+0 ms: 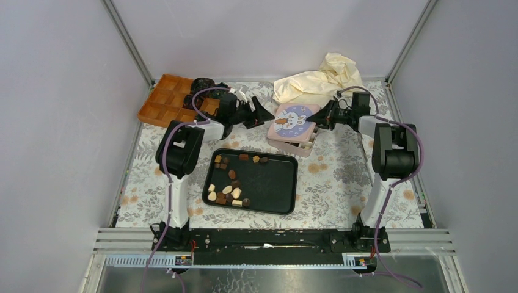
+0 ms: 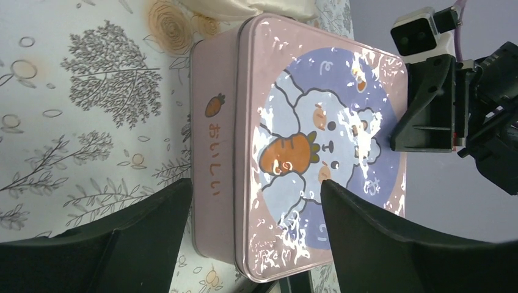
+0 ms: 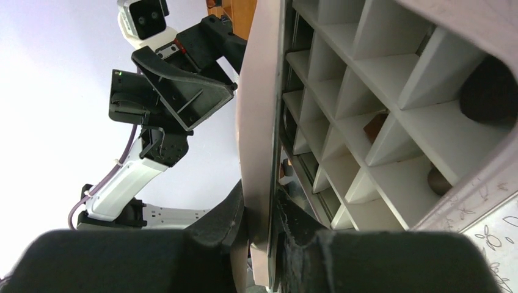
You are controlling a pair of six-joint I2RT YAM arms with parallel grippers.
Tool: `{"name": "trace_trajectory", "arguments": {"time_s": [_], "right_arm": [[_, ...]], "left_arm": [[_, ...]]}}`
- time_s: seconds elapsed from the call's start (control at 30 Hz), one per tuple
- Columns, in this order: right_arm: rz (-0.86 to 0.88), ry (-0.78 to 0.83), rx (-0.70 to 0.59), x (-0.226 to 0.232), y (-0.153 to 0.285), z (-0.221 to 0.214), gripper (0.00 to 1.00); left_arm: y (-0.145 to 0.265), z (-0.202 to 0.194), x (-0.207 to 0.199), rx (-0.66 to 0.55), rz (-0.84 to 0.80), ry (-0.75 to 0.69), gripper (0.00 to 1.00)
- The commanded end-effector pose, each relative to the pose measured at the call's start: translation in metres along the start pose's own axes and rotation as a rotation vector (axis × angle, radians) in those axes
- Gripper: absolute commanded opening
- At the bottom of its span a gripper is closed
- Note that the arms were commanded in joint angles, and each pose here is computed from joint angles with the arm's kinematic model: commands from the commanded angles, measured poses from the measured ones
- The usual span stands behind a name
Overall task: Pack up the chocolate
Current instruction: Adjust the box lid on the packing box, then close the box lid on the packing box.
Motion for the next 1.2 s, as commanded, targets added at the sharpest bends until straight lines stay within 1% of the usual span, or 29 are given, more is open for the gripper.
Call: {"name": "trace_trajectory", "arguments": {"time_s": [0.0,0.3,0.43,0.6,0.83,1.03,1.17], "right_arm": [[0.017,0.094,-0.058,0.016,0.010,0.007,0.09],[-0.011,0.049,-0.080,-0.003,0.019,0.015,0.12],[-0.030,0.053,-0.073,-0.010,0.021,0.013,0.17],[-0.063,0.059,-0.077,-0.013,0.028,0.013,0.27],[-0.094,0.068,-0.072,-0.013,0.033,0.011,0.33],[-0.137,0.092,-0.069,-0.014,0.037,0.009,0.34],[-0.176,0.122,-0.073,-0.012,0.041,0.007,0.38]], "left_arm": [[-0.011,0.003,-0.009,0.005,-0.053,-0.052,0.84],[-0.022,0.001,-0.011,0.026,-0.055,-0.060,0.82],[-0.027,0.000,-0.010,0.044,-0.054,-0.058,0.80],[-0.033,-0.002,-0.011,0.075,-0.040,-0.070,0.78],[-0.042,-0.008,-0.010,0.125,0.000,-0.097,0.77],[-0.047,-0.011,-0.010,0.157,0.028,-0.114,0.76],[-0.049,-0.013,-0.013,0.174,0.046,-0.132,0.76]]}}
Point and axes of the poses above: each gripper's point midway between its finger pads, its own y axis back along the fingers, its own x axis along the line the jaws close on, z = x × y, the point moved 8 cm from there along y, back along the fingers, and after that the axes turned 8 degrees about -y, right-handed, at the moved point
